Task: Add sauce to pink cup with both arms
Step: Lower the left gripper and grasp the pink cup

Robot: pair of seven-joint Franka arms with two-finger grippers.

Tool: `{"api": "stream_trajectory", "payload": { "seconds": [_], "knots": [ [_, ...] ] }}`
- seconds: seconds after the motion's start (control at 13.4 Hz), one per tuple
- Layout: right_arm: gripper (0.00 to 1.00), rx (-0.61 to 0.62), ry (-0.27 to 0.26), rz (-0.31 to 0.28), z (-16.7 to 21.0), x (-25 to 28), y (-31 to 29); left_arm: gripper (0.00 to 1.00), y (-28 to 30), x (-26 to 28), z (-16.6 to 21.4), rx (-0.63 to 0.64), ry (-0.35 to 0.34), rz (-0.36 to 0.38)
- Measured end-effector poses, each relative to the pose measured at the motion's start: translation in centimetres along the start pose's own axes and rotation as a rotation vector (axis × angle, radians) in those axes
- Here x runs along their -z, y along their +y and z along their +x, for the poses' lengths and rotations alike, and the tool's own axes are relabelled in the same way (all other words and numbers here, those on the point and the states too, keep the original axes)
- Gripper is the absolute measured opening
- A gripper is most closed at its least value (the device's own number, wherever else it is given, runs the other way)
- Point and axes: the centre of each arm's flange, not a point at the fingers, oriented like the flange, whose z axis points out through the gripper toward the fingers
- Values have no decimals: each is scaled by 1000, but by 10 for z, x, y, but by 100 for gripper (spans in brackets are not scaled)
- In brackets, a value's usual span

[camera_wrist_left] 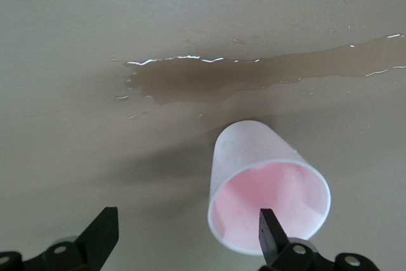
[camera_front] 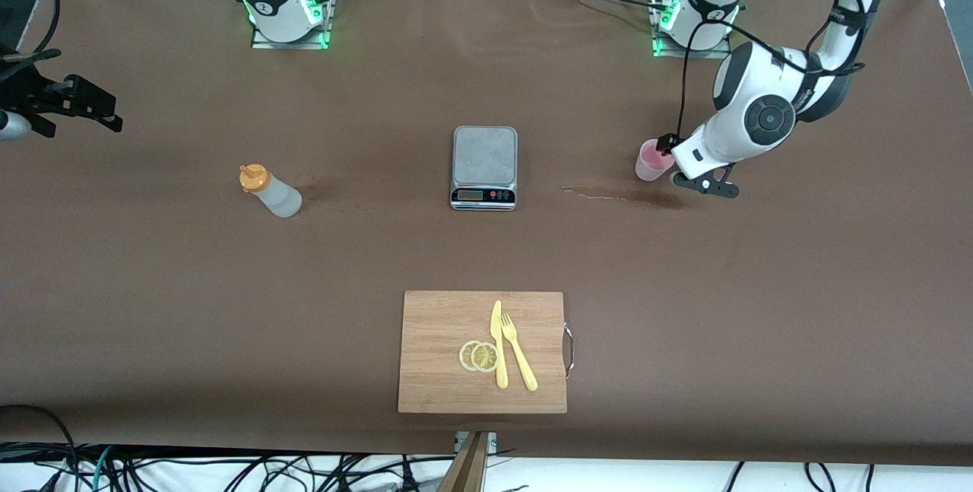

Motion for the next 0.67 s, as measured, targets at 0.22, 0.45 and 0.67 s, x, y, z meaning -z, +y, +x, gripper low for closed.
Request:
{"api": "stream_trajectory", "payload": {
  "seconds": [0.22, 0.45, 0.67],
  "knots": [
    [100, 0, 0, 0, 0, 0, 0, 67, 10, -18, 5, -22, -7, -8],
    [100, 0, 0, 0, 0, 0, 0, 34, 11, -16, 7, -24, 1, -9],
    [100, 0, 0, 0, 0, 0, 0, 3, 11, 0, 12, -26, 34, -5]
  ]
}}
